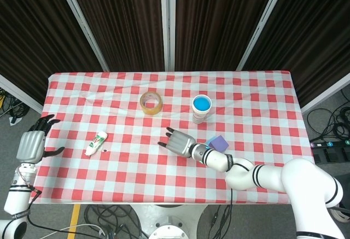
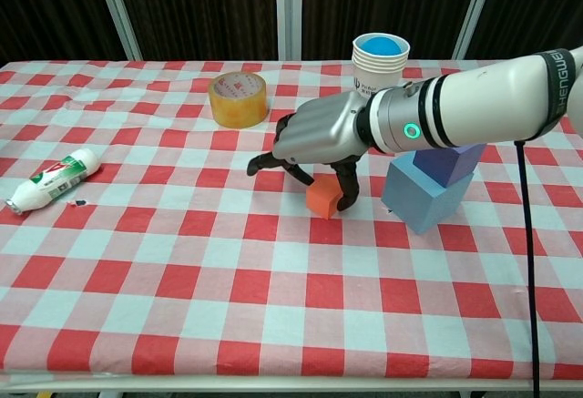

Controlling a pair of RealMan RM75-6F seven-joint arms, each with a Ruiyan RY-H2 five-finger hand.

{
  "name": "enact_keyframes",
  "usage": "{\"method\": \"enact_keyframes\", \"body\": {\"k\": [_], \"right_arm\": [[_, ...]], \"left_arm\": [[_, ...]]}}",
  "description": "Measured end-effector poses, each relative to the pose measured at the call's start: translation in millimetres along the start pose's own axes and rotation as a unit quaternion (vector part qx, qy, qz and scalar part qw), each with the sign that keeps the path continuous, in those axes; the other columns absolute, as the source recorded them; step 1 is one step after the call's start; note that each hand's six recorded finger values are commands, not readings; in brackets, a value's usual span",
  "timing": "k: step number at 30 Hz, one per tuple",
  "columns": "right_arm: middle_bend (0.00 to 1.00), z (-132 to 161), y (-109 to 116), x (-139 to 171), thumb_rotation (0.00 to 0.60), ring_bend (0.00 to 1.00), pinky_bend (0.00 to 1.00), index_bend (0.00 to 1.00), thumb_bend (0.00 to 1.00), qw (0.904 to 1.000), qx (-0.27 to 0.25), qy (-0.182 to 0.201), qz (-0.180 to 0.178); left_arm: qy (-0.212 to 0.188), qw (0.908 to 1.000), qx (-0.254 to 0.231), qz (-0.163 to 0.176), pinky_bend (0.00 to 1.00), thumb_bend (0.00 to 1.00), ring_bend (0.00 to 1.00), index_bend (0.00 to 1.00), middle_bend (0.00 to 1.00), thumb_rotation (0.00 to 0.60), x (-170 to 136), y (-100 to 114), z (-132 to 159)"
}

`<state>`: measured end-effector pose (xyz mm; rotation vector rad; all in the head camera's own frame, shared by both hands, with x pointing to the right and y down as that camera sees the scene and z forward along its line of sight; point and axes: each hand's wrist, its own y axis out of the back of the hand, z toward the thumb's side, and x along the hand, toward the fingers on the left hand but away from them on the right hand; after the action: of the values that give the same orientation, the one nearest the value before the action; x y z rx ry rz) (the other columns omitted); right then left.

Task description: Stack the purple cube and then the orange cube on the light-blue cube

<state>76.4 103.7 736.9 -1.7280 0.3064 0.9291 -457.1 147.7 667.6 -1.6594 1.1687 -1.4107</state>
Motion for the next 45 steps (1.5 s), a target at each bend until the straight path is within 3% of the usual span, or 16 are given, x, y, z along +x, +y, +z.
{"method": "enact_keyframes", "body": {"k": [15, 21, 27, 37, 45], "right_arm": [[0.5, -5, 1, -1, 0.6, 0.18, 0.0, 0.08, 0.14, 1.0, -0.006, -0.006, -0.004], [0.5, -8, 12, 2, 0.6, 0.18, 0.0, 0.09, 0.14, 0.9997, -0.012, -0.009, -0.018], [0.5, -12, 42, 9, 0.6, 0.18, 0.0, 0.09, 0.14, 0.9984, -0.017, -0.011, -0.053], [0.52, -35, 120, 45, 0.6, 0.19, 0.0, 0.11, 0.14, 0.9926, -0.014, -0.03, -0.117], [0.52, -63, 150, 87, 0.6, 0.19, 0.0, 0.11, 0.15, 0.9924, 0.003, -0.071, -0.101]], "left_arm": [[0.003, 1.0, -0.004, -0.002, 0.29, 0.11, 0.16, 0.29, 0.24, 0.6, 0, -1, -2], [0.004, 1.0, -0.005, -0.002, 0.29, 0.11, 0.16, 0.29, 0.24, 0.6, 0, 0, -3], [0.005, 1.0, -0.005, -0.002, 0.29, 0.11, 0.16, 0.29, 0.24, 0.6, -1, 0, -3], [-0.003, 1.0, -0.004, -0.004, 0.29, 0.11, 0.16, 0.29, 0.24, 0.6, 0, -1, 1], [-0.018, 0.9998, -0.001, -0.004, 0.29, 0.11, 0.16, 0.29, 0.24, 0.6, -2, -1, 11]]}}
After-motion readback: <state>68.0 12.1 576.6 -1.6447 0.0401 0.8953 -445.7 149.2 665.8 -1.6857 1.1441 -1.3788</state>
